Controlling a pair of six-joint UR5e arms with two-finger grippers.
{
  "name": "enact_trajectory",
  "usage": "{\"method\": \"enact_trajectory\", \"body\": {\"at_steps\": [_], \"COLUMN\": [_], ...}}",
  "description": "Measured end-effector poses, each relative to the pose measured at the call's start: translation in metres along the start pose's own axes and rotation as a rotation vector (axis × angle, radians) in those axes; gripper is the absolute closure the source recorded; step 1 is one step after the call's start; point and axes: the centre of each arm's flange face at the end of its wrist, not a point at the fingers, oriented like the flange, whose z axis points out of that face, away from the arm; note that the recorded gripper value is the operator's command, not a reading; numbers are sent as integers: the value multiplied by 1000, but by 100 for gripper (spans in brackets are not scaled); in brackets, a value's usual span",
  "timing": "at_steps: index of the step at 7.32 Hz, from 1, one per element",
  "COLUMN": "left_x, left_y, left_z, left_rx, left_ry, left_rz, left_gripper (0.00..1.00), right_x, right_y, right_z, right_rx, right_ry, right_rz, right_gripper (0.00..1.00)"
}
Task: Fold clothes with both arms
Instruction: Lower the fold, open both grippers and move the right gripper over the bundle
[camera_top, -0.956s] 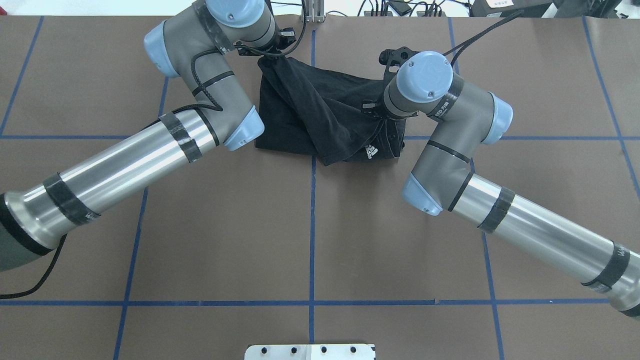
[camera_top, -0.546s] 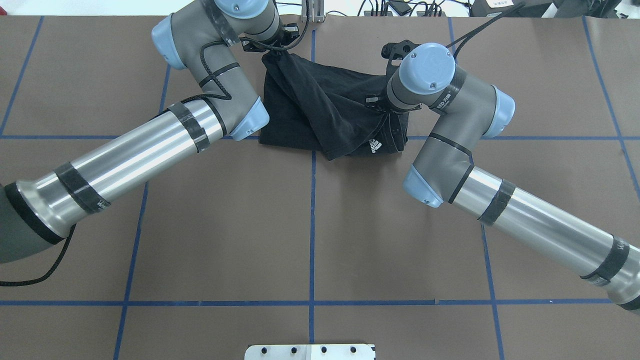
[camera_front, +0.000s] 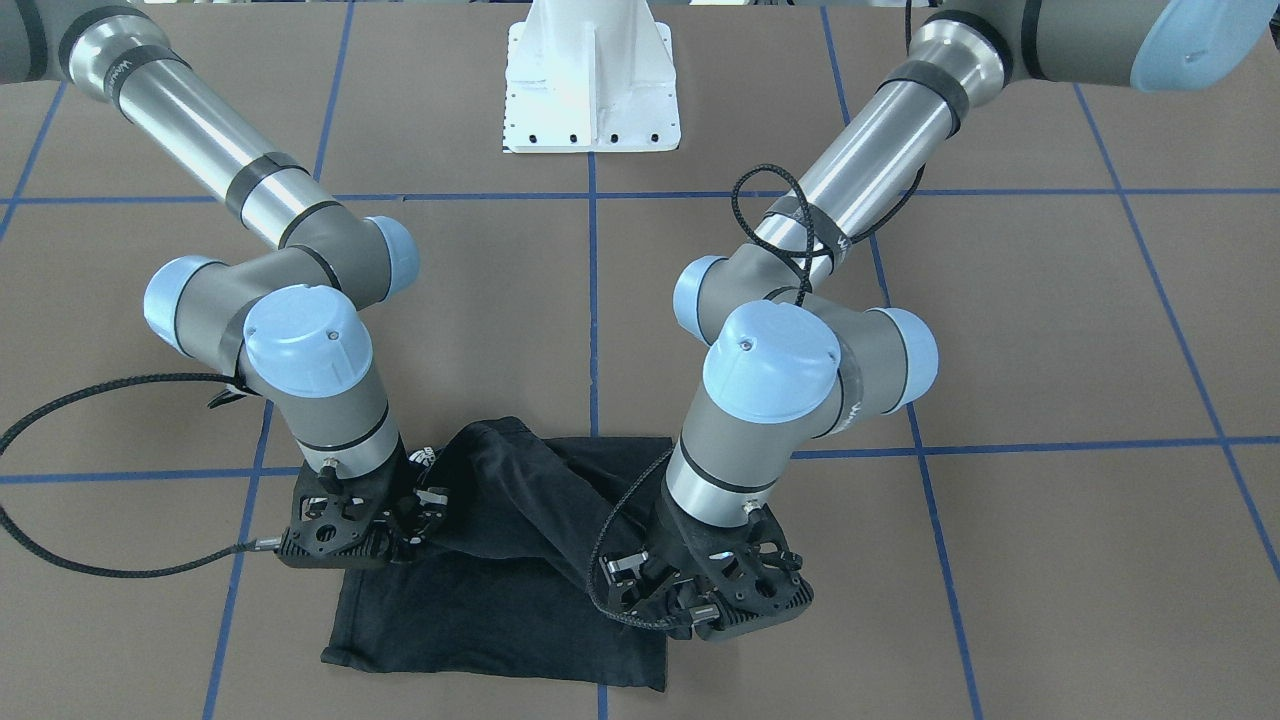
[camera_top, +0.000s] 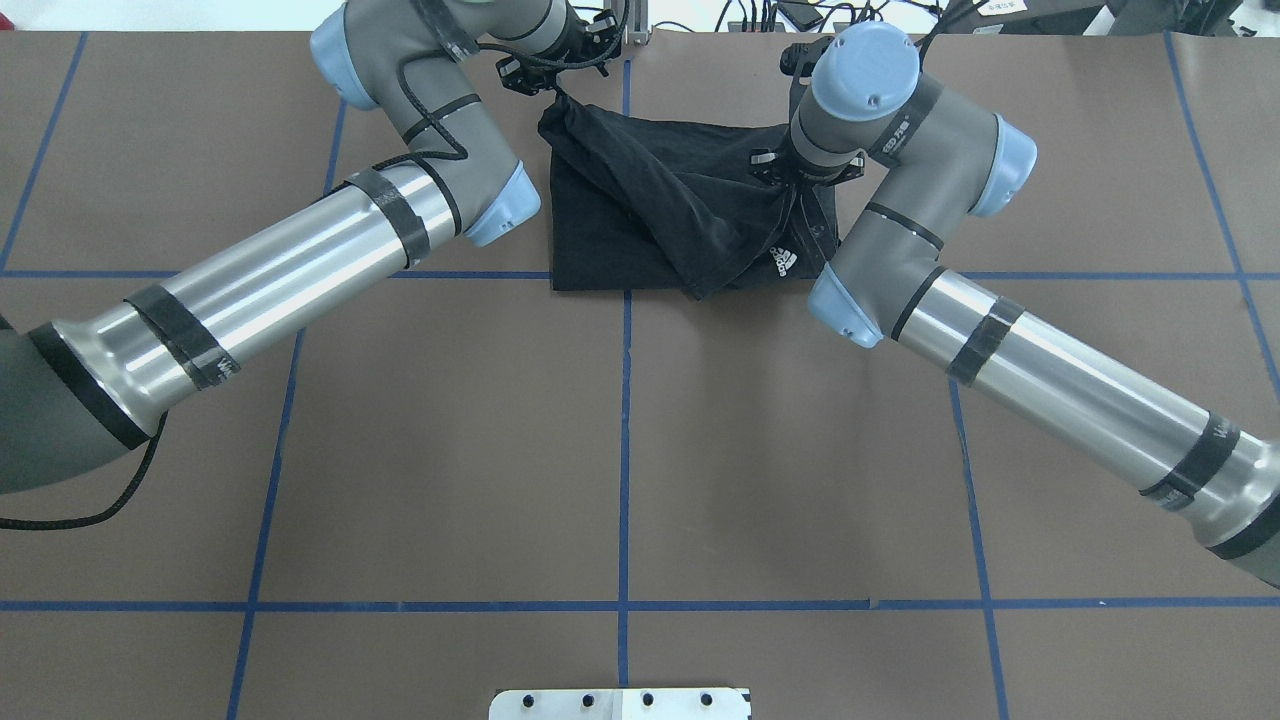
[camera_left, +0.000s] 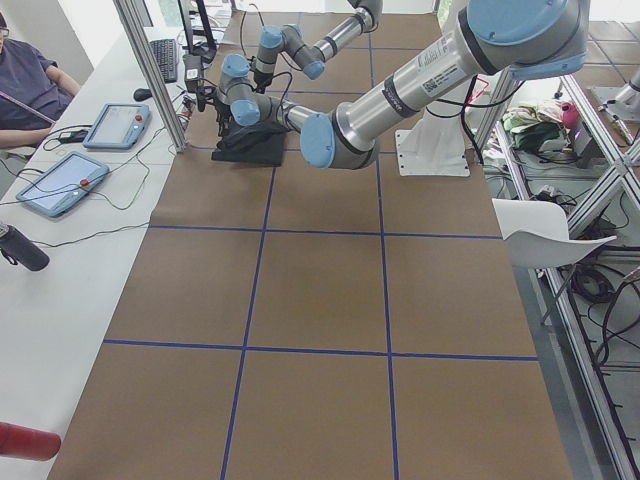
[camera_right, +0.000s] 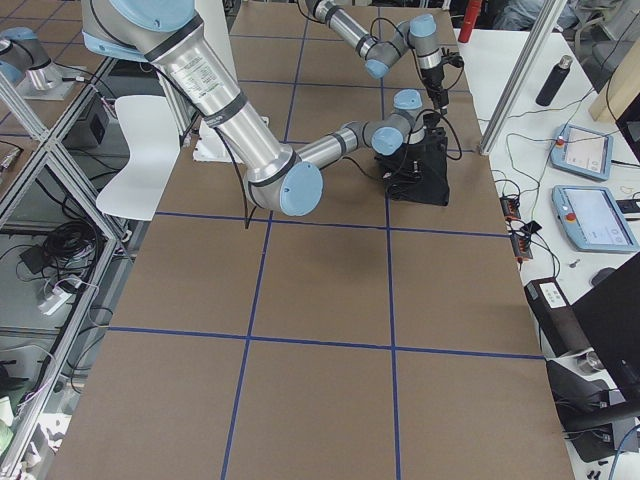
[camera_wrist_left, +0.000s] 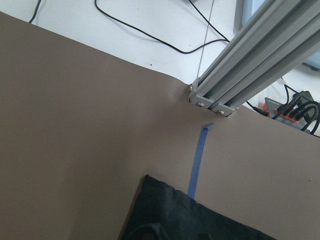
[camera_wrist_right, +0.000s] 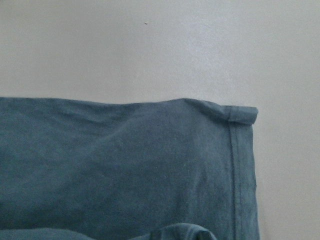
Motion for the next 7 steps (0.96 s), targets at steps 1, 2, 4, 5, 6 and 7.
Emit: {"method": "enact_trajectory", "body": {"at_steps": [1,2,4,5,6,7], "left_x": [-7,-31,-107,-138,-158,-168], "left_y": [-4,-1,7,9,8,9], "left_z": [-11,-17,-24,-24,-23,-22], "left_rx": [-35,-61,-83,-98,-107,-111], "left_ry": [19,29,29,22,15,10], "left_rz": [54,120,286,335,356,364], "left_gripper": [0,0,0,0,0,0], "right_x": [4,0,-27,-44,-68,-96], "right_y": [-18,-26,-15,1,26,57], "right_z": [-17,-31,-53,-56,-53,-48], "right_rx": [-50,-80,-86,-67,-35,1], "right_ry": [-50,-94,-152,-160,-147,-106], "right_rz": [-1,-10,-40,-53,-72,-98], "right_gripper": [0,0,0,0,2,6]}}
